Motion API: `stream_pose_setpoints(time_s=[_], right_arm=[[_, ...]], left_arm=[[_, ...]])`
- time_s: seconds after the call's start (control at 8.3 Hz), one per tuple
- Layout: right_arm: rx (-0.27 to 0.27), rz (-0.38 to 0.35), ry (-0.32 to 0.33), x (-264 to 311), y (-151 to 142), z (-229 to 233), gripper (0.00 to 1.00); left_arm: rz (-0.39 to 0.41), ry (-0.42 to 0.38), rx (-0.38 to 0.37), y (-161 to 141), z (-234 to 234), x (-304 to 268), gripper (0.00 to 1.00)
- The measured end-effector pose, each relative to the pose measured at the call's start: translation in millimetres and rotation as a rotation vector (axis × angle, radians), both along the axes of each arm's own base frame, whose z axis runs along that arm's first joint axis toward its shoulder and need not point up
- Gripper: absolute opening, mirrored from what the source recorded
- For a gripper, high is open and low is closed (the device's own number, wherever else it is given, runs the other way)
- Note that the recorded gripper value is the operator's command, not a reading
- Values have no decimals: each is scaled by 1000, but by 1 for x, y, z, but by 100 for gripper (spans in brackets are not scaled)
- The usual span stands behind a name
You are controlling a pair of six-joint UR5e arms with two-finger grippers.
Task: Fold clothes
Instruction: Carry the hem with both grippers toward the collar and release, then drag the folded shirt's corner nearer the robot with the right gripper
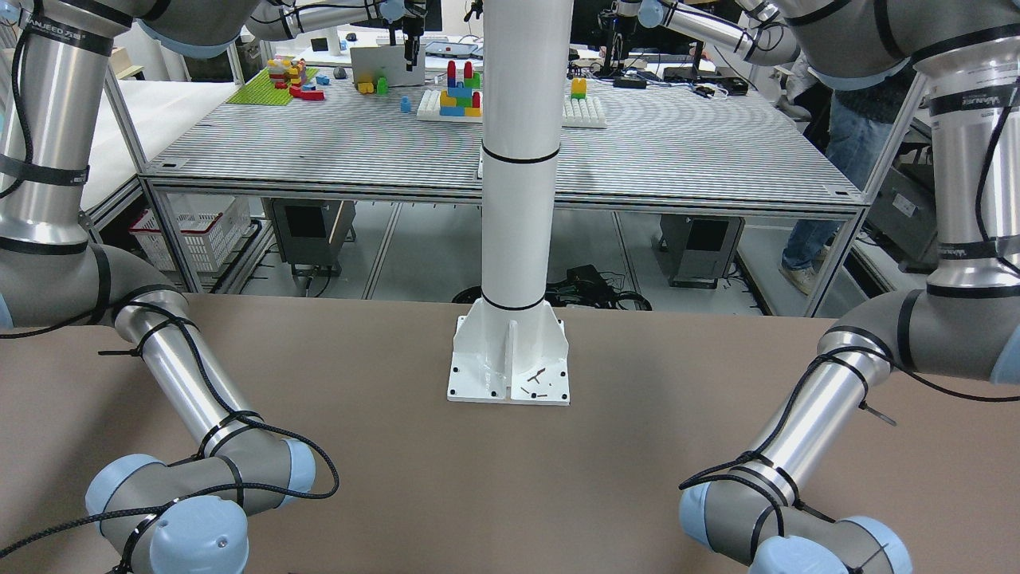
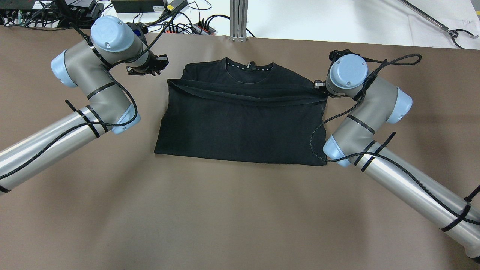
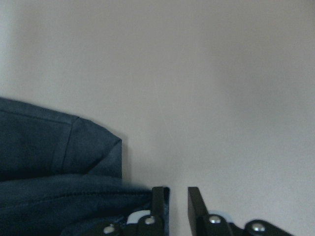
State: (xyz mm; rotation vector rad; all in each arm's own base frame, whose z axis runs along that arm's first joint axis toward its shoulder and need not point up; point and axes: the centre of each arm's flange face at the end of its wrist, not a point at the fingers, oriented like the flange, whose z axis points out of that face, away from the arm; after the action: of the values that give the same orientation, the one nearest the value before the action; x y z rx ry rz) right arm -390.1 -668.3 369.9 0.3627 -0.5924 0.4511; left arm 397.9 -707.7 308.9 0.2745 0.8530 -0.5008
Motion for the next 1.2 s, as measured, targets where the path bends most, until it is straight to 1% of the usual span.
stream_pose_setpoints(time_s=[0.12,0.24,0.36,0.48,0.6,0.72,0.84,0.96,1.08,1.2], right_arm=[[-14,77,-34,0,-3,-3,68],[-25,124,-63,-1,-5,-8,68],[-30,149,-83,0,-4,-10,68],[-21,146,-107,1,10,-11,68],[-6,115,-134,-1,43,-10,68],[9,65,-158,-4,90,-7,69],[17,17,-175,-10,131,-5,69],[9,-15,-187,-16,163,3,67],[-8,-30,-195,-24,185,12,59],[-21,-41,-197,-31,199,20,42]], left_arm=[[2,7,-12,-7,-1,-5,40],[3,9,-19,-12,-1,-7,41],[3,10,-24,-14,-1,-7,44],[1,15,-25,-15,-4,-7,46],[-1,21,-24,-15,-9,-6,46],[-2,25,-23,-15,-12,-5,47],[-3,27,-22,-15,-14,-5,48],[-3,29,-22,-14,-15,-4,48],[-2,30,-21,-13,-16,-3,49],[-1,32,-19,-13,-17,-1,49]])
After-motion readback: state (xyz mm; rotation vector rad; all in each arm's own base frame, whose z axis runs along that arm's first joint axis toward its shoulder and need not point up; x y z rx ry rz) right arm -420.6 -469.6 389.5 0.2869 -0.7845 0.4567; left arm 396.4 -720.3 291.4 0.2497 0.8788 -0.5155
